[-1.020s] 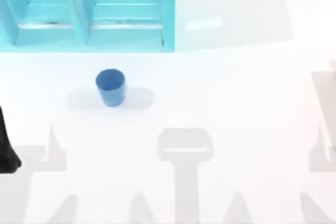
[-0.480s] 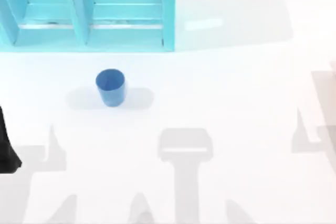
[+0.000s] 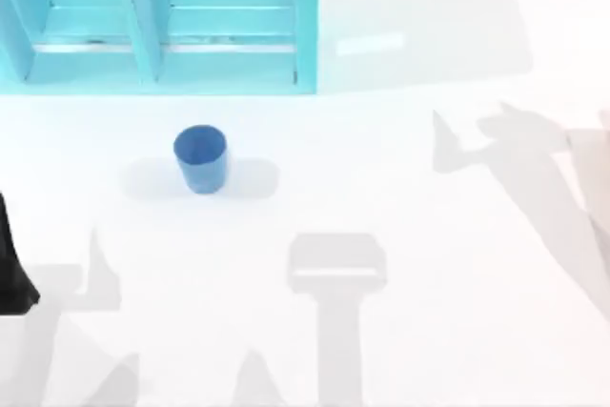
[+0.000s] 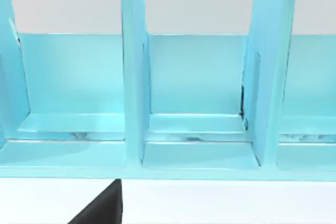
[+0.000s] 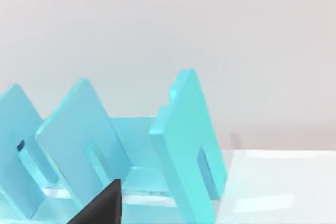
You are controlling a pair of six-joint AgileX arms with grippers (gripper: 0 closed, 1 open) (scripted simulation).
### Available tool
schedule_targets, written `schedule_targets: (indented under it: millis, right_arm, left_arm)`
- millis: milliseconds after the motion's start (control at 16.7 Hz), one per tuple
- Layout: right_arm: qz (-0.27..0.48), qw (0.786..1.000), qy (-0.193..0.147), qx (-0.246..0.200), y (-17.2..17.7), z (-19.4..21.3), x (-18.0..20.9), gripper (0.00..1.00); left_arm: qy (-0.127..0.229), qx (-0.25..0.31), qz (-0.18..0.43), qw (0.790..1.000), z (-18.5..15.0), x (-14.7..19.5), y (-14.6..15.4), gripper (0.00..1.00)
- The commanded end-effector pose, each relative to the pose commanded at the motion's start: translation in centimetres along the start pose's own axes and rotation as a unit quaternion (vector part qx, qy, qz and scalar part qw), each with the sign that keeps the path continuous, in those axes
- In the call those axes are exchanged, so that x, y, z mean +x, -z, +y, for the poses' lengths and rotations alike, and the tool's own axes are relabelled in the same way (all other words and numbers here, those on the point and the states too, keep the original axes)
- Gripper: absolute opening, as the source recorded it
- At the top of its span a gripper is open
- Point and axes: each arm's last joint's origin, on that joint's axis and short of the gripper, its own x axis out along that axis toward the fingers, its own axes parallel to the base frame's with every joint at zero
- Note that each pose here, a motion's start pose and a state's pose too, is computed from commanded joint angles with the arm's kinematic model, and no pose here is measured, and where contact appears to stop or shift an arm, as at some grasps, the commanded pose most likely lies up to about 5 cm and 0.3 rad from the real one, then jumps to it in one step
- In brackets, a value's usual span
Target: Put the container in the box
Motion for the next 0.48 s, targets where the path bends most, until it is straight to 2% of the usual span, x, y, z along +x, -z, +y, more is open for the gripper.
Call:
schedule_targets:
  millis: [240, 480]
  right_arm:
    - [0.060, 0.998, -0.003, 0.027, -3.0, 3.7, 5.5, 1.00]
    - [0.131, 0.989, 0.023, 0.067, -2.3, 6.4, 10.5, 1.00]
  left_arm:
    - [0.000, 0.000, 0.000, 1.000, 0.0, 0.0, 0.0, 1.00]
    - [0.000, 0.000, 0.000, 1.000, 0.0, 0.0, 0.0, 1.00]
